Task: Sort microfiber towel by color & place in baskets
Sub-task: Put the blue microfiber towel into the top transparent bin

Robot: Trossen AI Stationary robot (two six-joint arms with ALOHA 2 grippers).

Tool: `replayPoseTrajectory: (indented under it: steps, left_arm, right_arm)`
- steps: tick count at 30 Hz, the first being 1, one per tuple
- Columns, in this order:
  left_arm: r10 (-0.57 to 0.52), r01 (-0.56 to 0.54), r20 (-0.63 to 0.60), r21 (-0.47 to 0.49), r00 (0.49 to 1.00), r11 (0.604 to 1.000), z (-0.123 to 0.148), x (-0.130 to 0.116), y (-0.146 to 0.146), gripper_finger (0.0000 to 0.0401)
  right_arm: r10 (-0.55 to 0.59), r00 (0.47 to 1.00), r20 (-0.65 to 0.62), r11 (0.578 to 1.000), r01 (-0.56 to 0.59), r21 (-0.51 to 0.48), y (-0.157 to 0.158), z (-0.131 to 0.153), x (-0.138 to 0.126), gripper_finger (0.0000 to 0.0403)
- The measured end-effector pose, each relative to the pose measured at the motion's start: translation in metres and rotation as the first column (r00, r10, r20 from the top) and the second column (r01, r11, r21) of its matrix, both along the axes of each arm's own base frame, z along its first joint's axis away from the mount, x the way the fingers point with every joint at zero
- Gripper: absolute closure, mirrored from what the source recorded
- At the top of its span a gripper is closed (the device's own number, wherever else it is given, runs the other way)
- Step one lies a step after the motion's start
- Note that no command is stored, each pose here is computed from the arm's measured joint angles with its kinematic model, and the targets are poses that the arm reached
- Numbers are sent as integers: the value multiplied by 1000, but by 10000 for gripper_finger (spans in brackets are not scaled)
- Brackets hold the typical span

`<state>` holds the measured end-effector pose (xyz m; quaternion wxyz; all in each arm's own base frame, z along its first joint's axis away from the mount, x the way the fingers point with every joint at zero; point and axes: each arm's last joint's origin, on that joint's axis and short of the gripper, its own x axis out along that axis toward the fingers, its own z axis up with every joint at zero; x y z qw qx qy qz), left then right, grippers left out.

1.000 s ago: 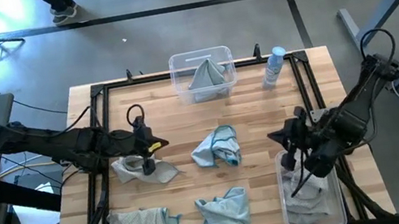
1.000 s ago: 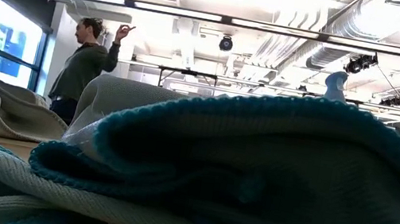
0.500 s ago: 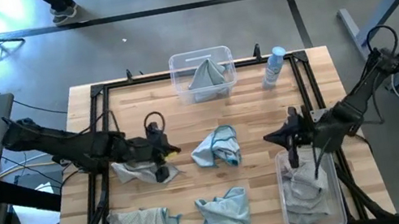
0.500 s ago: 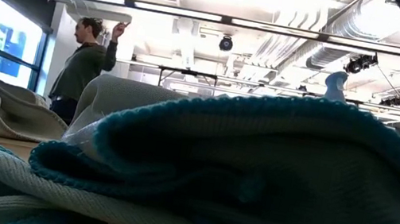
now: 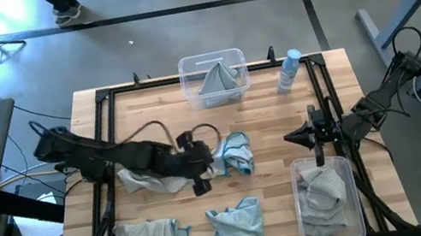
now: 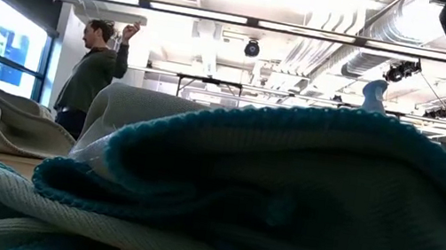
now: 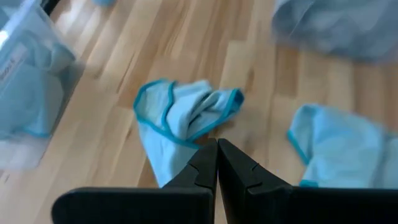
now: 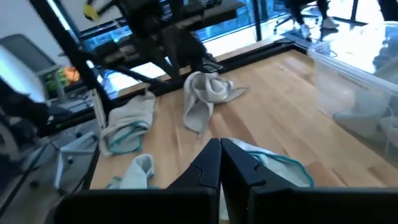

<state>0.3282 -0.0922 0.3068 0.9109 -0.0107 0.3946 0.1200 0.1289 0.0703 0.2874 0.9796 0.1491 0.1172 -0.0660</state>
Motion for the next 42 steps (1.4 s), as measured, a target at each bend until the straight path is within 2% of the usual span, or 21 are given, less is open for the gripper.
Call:
replayPoseTrajectory:
  steps: [7,13,23,29,35,37,39,40,42]
  left_arm:
    - [53,-66,-134,-94,990,993,-33,38,-2,400]
    - [100,-152,-247,-202,964,967,-70,57,4,390]
    - [122,-190,-361,-160,925,969,-126,77,12,304]
    - [139,-202,-420,-108,897,973,-157,82,11,288]
    - [153,-231,-472,-112,868,967,-177,85,14,294]
    - [186,-278,-479,-127,858,952,-178,84,15,314]
    - [223,-320,-473,-136,852,937,-174,84,15,351]
    - [228,-326,-477,-132,849,936,-172,83,15,373]
    - [237,-331,-485,-116,842,937,-164,80,16,392]
  right_arm:
    - [87,996,-30,996,-88,-27,2,-2,-1,403]
    - [170,983,-75,985,-172,-8,4,-5,-2,403]
    - [251,957,-147,967,-255,-8,5,-11,-5,403]
    - [305,936,-177,951,-308,10,6,-13,-6,403]
    - [313,930,-192,948,-317,10,6,-14,-6,403]
    - [314,930,-191,948,-318,11,6,-14,-6,403]
    - [315,929,-191,948,-319,10,6,-14,-7,403]
    - [316,929,-192,947,-320,9,6,-14,-7,403]
    - [319,928,-193,945,-326,-4,6,-14,-7,403]
